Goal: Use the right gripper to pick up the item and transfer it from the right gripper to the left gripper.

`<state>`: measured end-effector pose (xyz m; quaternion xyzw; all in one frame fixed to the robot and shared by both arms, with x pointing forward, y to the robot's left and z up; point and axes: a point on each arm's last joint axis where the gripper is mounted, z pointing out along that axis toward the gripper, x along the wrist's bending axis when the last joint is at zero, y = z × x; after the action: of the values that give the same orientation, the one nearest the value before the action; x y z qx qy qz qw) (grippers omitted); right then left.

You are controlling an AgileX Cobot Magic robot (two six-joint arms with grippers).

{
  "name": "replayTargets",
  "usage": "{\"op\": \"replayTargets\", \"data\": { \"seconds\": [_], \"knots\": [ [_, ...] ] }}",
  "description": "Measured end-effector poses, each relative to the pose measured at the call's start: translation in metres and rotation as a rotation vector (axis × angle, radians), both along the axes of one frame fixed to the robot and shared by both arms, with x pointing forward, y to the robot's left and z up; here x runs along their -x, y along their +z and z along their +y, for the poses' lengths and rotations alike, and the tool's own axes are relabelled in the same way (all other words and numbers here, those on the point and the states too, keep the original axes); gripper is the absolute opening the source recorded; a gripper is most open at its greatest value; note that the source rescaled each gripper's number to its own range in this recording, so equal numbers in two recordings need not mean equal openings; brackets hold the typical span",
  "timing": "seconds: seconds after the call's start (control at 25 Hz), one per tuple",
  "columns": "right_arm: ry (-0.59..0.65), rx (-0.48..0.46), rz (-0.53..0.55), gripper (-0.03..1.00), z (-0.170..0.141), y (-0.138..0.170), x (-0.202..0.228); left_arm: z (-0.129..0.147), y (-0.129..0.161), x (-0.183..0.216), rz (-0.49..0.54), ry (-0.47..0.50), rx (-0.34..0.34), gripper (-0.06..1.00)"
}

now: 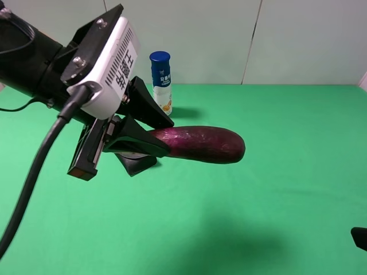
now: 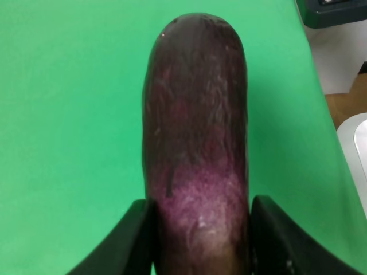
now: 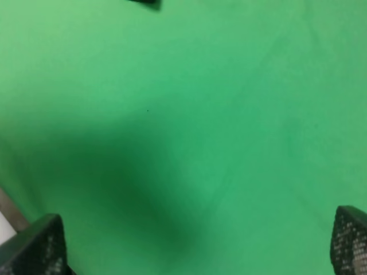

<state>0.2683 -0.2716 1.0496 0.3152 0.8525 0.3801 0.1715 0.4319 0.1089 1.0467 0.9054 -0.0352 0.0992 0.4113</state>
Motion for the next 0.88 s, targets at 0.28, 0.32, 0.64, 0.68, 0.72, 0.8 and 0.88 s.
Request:
{"op": "replayTargets", "data": {
  "seconds": [0.28,0.32,0.64,0.68,0.72,0.8,0.88],
  "knots": [
    [0.000,-0.001,0.000,1.00,0.000,0.000,0.000,0.000,0.000,0.000,-0.001,-0.001,-0.002,0.00],
    [0.000,-0.001,0.000,1.00,0.000,0.000,0.000,0.000,0.000,0.000,-0.001,0.000,-0.001,0.00],
    [-0.132,-0.074,-0.068,1.00,-0.014,0.003,0.008,-0.001,0.002,-0.002,0.008,0.043,0.032,0.00],
    [-0.167,-0.097,-0.093,1.00,-0.019,0.004,0.011,-0.002,0.003,-0.003,0.012,0.048,0.039,0.00],
    [-0.203,-0.115,-0.115,1.00,-0.022,0.005,0.014,-0.002,0.003,-0.003,0.012,0.051,0.042,0.00],
    [-0.275,-0.160,-0.172,1.00,-0.030,0.005,0.023,-0.002,0.003,-0.003,0.012,0.059,0.047,0.00],
    [-0.343,-0.181,-0.209,1.00,-0.033,0.006,0.028,-0.002,0.003,-0.004,0.010,0.070,0.048,0.00]
  ]
}}
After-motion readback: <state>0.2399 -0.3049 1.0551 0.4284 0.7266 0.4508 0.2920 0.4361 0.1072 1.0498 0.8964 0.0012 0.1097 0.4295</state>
